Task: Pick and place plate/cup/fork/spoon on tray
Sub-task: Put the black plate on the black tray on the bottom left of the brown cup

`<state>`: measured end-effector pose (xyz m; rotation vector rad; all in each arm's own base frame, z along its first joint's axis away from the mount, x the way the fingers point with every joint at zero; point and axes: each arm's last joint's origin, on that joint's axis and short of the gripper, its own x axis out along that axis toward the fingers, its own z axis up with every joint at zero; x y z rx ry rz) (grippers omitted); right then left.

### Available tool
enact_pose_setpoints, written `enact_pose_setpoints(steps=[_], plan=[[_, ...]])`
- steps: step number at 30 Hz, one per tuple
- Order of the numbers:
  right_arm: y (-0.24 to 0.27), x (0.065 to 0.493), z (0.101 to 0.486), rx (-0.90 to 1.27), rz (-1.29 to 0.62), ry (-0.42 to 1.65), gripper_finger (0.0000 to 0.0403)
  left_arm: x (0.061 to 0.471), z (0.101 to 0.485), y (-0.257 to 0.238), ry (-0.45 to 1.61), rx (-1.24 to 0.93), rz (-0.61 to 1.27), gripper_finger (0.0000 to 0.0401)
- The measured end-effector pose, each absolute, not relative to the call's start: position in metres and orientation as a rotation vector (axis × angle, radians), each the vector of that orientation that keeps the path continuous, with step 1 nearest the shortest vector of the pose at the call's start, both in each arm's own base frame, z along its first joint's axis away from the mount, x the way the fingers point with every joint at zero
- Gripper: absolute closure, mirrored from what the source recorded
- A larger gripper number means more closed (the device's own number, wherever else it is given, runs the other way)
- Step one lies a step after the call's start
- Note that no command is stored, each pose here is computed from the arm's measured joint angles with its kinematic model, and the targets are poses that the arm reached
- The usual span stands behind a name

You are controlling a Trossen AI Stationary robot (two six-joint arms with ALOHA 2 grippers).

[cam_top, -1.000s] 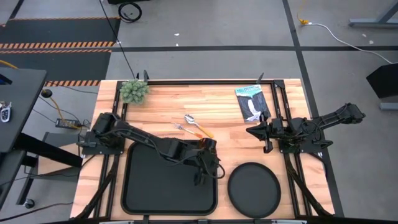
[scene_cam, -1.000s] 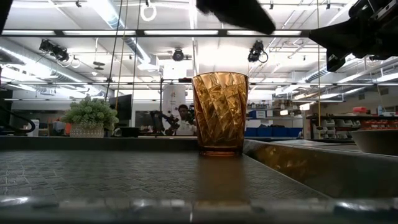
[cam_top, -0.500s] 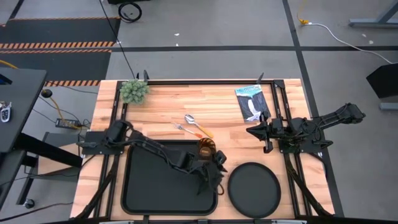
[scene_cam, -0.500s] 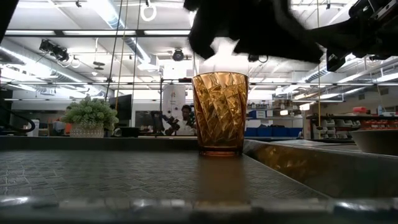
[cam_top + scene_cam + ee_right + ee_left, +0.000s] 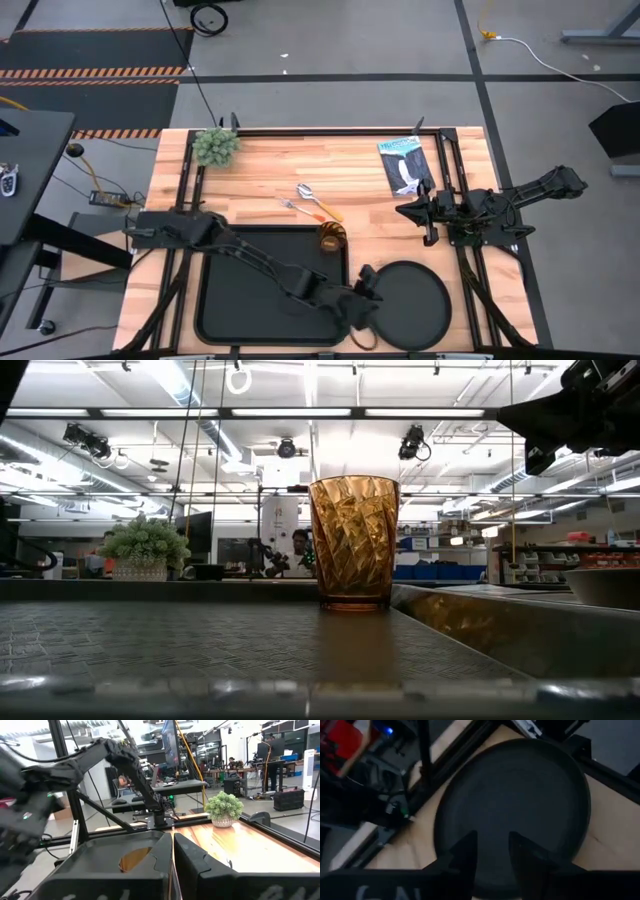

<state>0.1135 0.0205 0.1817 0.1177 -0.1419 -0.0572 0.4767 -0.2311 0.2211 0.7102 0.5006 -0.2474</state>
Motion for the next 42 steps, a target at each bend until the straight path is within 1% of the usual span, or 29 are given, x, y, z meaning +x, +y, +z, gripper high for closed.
enact_pose_setpoints(steps=[4, 7, 11, 16, 22, 28, 42], plan=[[0.020, 0.113, 0.182, 0.118, -0.057, -0.142, 0.0380, 0.486, 0.212, -0.236, 0.636, 0.719, -0.314, 0.0292], [0.020, 0.113, 0.182, 0.118, -0.057, -0.142, 0.0380, 0.487, 0.216, -0.239, 0.664, 0.684, -0.371, 0.0297], [0.020, 0.113, 0.182, 0.118, -0.057, -0.142, 0.0380, 0.487, 0.219, -0.241, 0.665, 0.607, -0.444, 0.0298], [0.020, 0.113, 0.182, 0.118, -0.057, -0.142, 0.0380, 0.488, 0.205, -0.245, 0.616, 0.572, -0.547, 0.0298], [0.020, 0.113, 0.182, 0.118, -0.057, -0.142, 0.0380, 0.488, 0.181, -0.243, 0.592, 0.654, -0.578, 0.0298], [0.020, 0.113, 0.182, 0.118, -0.057, -0.142, 0.0380, 0.485, 0.164, -0.240, 0.617, 0.667, -0.584, 0.0298], [0.020, 0.113, 0.182, 0.118, -0.057, -0.142, 0.0380, 0.490, 0.147, -0.241, 0.595, 0.727, -0.546, 0.0298]])
